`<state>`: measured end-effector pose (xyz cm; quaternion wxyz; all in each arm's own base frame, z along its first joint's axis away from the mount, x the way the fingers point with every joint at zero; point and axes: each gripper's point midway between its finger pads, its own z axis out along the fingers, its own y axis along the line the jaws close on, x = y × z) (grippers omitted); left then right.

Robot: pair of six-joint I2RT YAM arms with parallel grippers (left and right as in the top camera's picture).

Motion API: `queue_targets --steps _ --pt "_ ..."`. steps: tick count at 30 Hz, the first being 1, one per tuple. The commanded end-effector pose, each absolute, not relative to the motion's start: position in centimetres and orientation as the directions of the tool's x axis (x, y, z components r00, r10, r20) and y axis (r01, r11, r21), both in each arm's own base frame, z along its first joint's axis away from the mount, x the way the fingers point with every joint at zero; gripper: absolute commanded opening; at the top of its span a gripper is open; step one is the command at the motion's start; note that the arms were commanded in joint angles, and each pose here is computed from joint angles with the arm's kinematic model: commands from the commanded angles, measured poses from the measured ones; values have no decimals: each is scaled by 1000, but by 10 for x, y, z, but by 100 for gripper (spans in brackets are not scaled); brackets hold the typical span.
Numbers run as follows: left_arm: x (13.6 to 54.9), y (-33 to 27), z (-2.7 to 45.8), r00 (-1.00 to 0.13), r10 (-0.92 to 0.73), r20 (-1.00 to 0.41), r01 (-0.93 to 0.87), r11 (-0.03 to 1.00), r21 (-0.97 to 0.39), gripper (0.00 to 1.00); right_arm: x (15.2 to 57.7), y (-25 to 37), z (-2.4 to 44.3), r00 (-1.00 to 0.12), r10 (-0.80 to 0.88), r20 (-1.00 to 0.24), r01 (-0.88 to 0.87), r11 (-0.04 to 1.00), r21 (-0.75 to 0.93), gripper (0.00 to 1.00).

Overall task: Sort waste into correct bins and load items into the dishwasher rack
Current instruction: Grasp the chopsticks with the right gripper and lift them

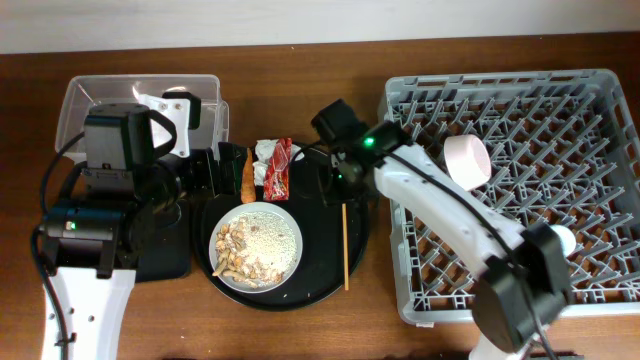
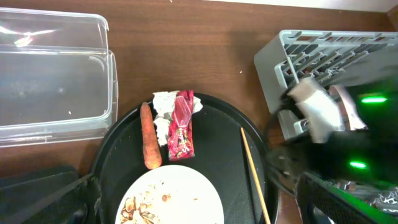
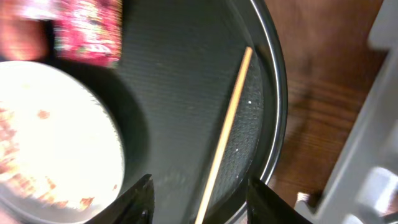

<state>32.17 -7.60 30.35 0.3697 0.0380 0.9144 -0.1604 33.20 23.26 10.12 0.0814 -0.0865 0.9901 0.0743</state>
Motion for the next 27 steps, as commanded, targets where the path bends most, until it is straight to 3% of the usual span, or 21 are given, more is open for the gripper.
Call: queue_targets --steps 1,6,7,11,14,16,18,22,27 --pt "322 -77 309 -715 -57 -697 187 945 -268 99 326 231 54 -996 -89 -32 -92 988 121 47" --pt "322 -76 309 -715 -57 -697 186 945 -268 99 310 226 10 -990 -87 111 -78 994 81 47" --pt "322 -76 309 -715 -57 -697 186 945 -268 99 308 225 6 -988 -85 125 -77 994 74 44" --pt "322 -76 309 -715 -57 -697 186 945 -268 99 307 225 2 -987 -85 137 -75 995 72 18" --pt "322 -76 309 -715 -57 -697 186 945 -268 99 306 226 2 -986 -85 141 -75 994 78 14" --pt "322 -77 309 -715 -57 -697 187 945 -268 99 304 228 2 -985 -86 150 -73 993 91 4" --pt "322 -76 309 -715 -57 -697 186 945 -268 99 304 227 3 -985 -86 151 -73 993 89 4" --pt "322 -77 309 -715 -57 -697 187 945 -268 99 316 229 30 -987 -136 83 -125 985 123 4" --pt "322 -76 309 -715 -57 -697 186 945 -268 99 350 220 126 -968 -167 -186 -202 962 186 4"
